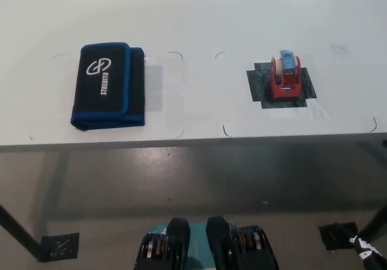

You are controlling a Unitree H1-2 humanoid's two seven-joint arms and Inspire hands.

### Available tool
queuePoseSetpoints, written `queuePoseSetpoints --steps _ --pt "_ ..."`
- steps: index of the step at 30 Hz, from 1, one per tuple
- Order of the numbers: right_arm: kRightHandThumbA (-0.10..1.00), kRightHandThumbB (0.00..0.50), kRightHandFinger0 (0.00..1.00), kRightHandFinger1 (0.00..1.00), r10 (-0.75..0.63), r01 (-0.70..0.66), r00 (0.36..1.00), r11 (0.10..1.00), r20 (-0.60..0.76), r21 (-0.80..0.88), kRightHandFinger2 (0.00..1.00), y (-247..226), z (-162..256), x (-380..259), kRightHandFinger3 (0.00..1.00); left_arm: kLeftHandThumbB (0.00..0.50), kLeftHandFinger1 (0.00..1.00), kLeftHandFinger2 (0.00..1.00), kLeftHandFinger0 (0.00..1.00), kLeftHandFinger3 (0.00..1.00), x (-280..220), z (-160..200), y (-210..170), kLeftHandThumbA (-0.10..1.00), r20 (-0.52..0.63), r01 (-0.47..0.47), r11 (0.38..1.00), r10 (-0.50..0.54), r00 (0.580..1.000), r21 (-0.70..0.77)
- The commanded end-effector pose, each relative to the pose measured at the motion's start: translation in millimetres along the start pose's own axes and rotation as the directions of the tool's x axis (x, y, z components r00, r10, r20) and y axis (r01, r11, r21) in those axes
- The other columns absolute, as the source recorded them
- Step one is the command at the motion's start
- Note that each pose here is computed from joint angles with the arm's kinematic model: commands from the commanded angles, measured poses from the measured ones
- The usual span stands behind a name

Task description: Use the right hand to move the tape on the right hand side to the notebook on the left hand side

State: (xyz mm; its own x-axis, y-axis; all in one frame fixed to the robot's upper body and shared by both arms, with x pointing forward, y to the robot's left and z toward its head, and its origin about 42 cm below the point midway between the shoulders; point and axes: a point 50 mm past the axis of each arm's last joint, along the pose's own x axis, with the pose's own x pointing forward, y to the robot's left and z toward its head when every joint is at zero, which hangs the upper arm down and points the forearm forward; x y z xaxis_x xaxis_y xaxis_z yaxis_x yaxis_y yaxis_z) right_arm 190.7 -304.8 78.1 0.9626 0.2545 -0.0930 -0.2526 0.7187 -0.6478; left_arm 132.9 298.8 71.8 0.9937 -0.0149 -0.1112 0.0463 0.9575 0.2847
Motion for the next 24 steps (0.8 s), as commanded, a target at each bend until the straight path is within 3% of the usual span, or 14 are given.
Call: queuePoseSetpoints --steps 1,9,10,15,18,24 --pt "0.93 0.023 1.00 1.00 -0.038 0.042 0.995 0.998 0.095 -0.038 1.00 -13.8 12.8 7.2 1.00 0.148 0.17 0.20 0.24 0.35 -0.4 10.0 3.0 -0.02 0.072 -0.004 1.000 0.003 0.997 0.014" --pt "0.93 0.020 1.00 1.00 -0.081 0.087 0.987 0.996 0.137 -0.032 1.00 -28.0 26.8 10.4 1.00 0.134 0.16 0.20 0.22 0.36 -2.8 13.9 5.5 0.01 0.084 -0.024 0.999 0.021 0.996 0.032" --pt "0.95 0.032 1.00 1.00 -0.103 0.109 0.982 0.994 0.156 -0.029 1.00 -37.0 35.0 10.6 1.00 0.134 0.16 0.20 0.24 0.36 -2.2 13.9 4.5 -0.03 0.086 -0.026 1.000 0.025 0.996 0.017" --pt "1.00 0.069 1.00 1.00 -0.204 0.228 0.945 0.972 0.257 -0.064 1.00 -81.3 69.2 25.6 1.00 0.136 0.17 0.19 0.25 0.36 0.4 14.3 1.6 -0.01 0.085 -0.024 1.000 0.022 0.996 0.018" --pt "0.94 0.061 1.00 1.00 -0.260 0.293 0.912 0.954 0.316 -0.061 1.00 -100.8 82.4 45.6 1.00 0.131 0.17 0.19 0.25 0.36 -0.1 13.7 0.7 0.00 0.095 -0.024 0.999 0.020 0.995 0.034" --pt "0.82 0.146 1.00 1.00 -0.326 0.363 0.881 0.931 0.343 -0.048 1.00 -139.7 111.8 90.1 1.00 0.128 0.17 0.20 0.25 0.36 1.7 14.4 0.2 0.01 0.102 -0.018 0.999 0.014 0.995 0.034"
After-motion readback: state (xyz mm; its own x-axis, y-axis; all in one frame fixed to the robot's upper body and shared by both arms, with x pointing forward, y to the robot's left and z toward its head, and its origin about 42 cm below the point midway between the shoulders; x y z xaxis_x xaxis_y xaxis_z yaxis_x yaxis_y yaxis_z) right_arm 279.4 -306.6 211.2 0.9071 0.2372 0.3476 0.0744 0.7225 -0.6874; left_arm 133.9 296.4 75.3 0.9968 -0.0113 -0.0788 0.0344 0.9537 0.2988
